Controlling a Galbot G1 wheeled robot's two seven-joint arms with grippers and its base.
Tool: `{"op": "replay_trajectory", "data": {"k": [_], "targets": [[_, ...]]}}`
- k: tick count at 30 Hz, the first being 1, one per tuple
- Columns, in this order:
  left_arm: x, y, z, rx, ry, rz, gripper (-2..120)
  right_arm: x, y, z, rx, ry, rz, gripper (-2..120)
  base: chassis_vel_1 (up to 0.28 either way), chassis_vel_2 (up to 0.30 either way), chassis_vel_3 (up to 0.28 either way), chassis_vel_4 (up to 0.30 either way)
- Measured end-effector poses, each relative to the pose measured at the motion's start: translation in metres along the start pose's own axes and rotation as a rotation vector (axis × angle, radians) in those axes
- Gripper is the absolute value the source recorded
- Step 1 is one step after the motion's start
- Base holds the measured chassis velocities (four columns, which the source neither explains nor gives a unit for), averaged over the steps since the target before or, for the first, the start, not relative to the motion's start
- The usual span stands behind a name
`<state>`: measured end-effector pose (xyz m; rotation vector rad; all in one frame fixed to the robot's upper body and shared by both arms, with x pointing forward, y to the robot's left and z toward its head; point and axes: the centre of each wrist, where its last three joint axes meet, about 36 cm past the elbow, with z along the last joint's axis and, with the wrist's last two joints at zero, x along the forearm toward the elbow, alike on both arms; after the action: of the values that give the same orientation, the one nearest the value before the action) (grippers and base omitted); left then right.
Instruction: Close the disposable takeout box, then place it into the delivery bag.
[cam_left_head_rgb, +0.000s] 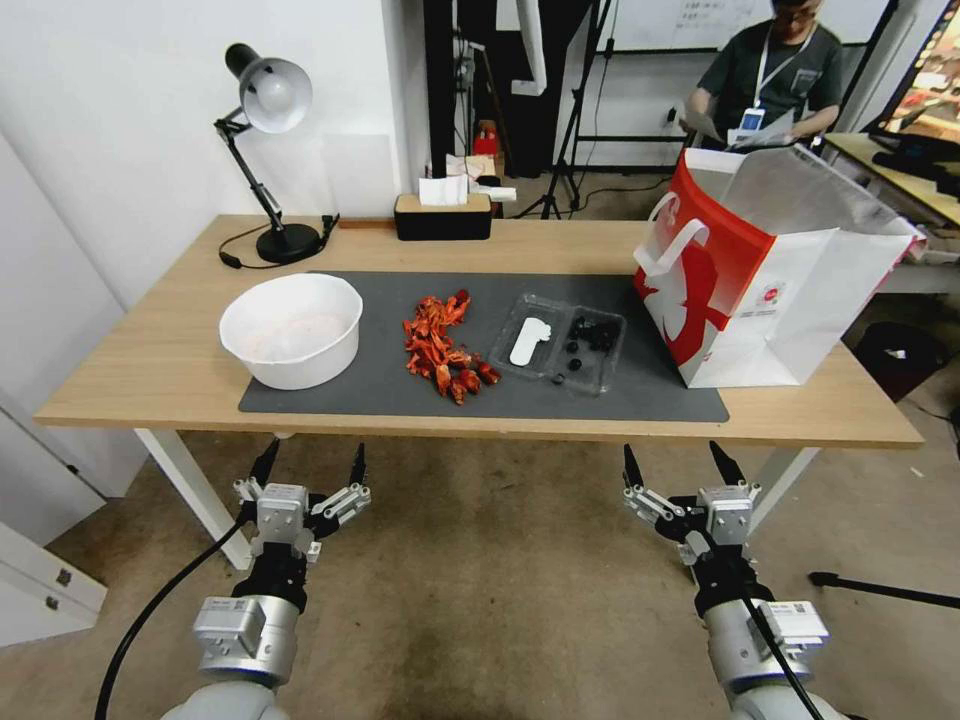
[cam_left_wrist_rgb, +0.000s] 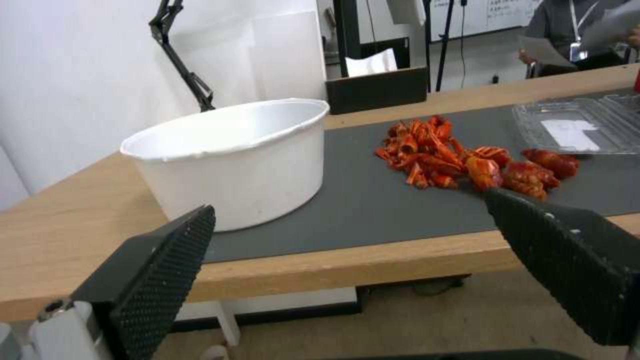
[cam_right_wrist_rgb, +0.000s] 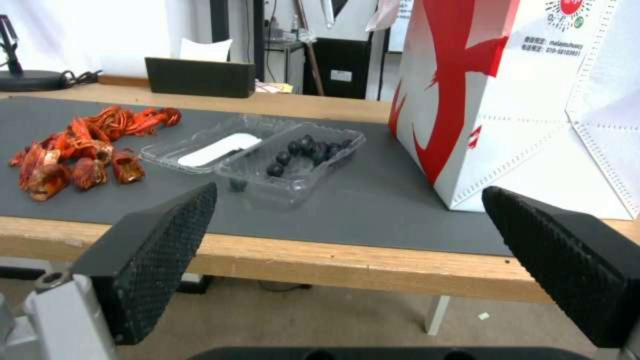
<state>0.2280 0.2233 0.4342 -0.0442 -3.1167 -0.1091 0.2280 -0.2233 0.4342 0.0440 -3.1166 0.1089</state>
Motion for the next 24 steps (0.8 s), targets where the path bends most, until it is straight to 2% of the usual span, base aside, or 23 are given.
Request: {"op": "replay_trajectory", "data": {"k": [21,24], "targets": [[0.000,0.000,0.000,0.000,0.000,0.000,100,-0.001,-0.001,0.001,0.000,0.001,-0.003,100,0.000,0.000,0.000,0.000],[-0.002,0.000,0.001,0.005,-0.011,-0.002,100,-0.012,-0.011,0.010,-0.004,-0.001,-0.047,100,0.000,0.000,0.000,0.000]]}}
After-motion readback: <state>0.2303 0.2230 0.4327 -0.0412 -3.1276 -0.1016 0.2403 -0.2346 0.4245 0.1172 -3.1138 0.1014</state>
